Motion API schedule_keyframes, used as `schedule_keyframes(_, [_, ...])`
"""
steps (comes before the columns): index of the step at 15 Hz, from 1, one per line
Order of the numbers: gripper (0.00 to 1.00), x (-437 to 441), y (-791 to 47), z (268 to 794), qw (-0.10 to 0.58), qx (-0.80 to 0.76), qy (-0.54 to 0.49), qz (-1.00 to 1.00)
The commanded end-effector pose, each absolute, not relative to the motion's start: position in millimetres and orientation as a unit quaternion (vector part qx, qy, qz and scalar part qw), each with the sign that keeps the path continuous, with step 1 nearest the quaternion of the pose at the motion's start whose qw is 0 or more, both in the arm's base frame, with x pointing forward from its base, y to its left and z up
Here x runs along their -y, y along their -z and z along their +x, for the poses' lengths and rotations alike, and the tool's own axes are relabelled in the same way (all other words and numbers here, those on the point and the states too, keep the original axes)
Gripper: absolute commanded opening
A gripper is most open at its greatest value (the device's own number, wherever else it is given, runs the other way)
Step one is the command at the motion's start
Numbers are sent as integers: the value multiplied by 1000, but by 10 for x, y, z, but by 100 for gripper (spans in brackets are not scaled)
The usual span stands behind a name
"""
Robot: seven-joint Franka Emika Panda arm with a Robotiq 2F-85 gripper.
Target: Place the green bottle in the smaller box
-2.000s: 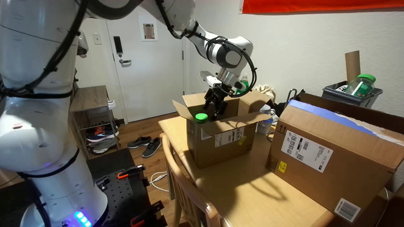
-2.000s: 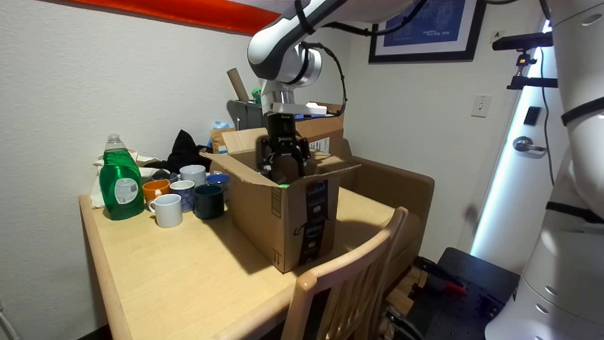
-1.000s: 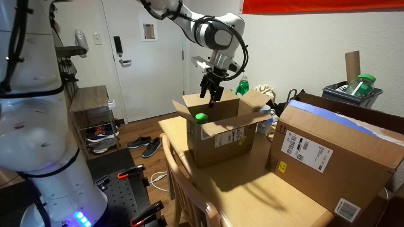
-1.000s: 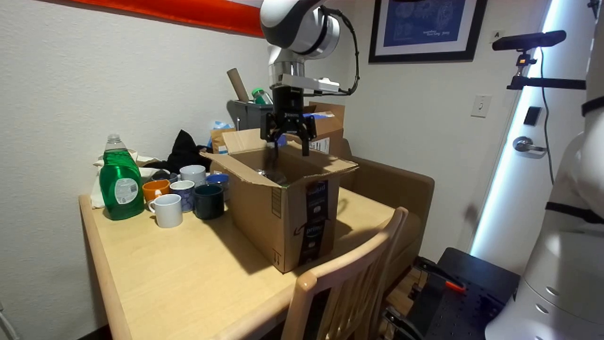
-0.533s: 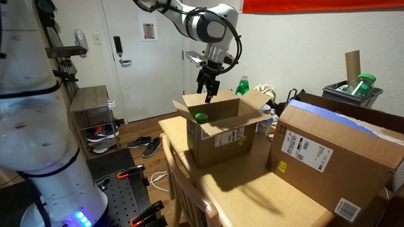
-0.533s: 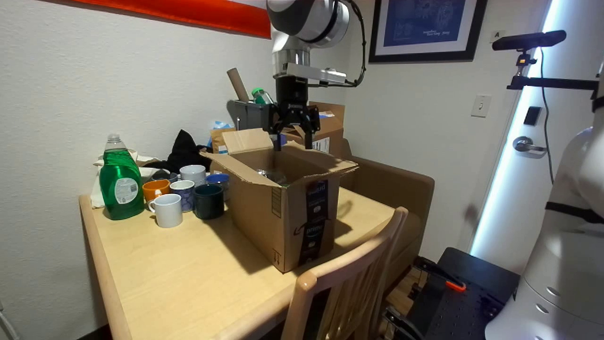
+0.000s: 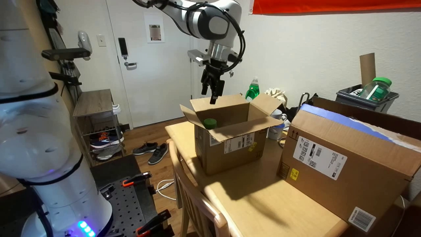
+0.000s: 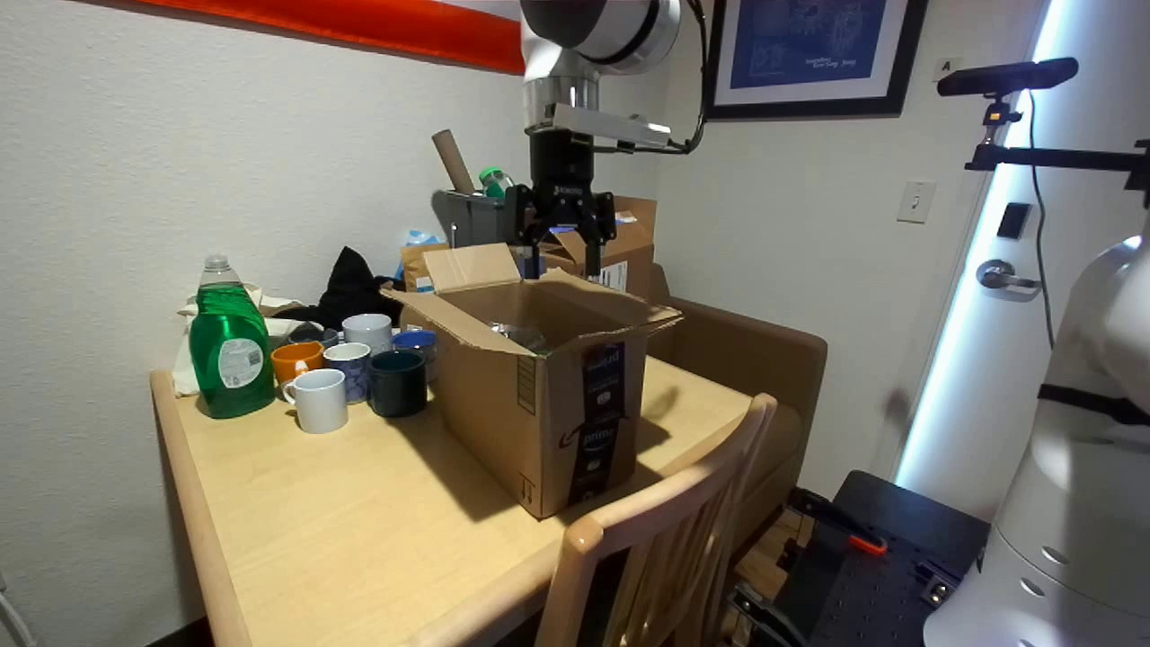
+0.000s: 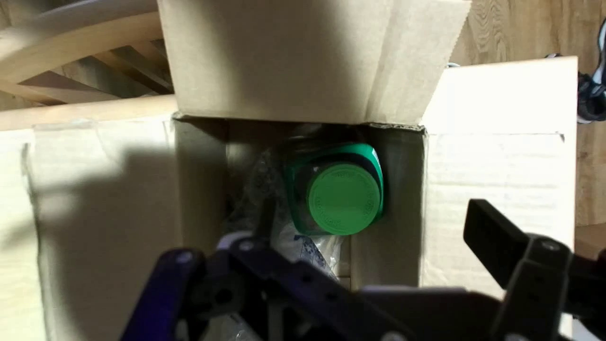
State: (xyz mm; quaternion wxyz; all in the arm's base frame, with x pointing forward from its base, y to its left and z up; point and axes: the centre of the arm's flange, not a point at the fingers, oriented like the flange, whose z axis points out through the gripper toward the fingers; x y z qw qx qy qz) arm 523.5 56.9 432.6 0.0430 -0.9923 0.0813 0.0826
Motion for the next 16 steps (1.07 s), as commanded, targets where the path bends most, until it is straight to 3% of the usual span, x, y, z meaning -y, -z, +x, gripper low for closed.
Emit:
schedule_keyframes(1, [100, -626, -4411, 4996, 33, -90, -57, -994])
schedule_keyframes(16, [100, -659, -4458, 4692, 31, -92, -26, -995])
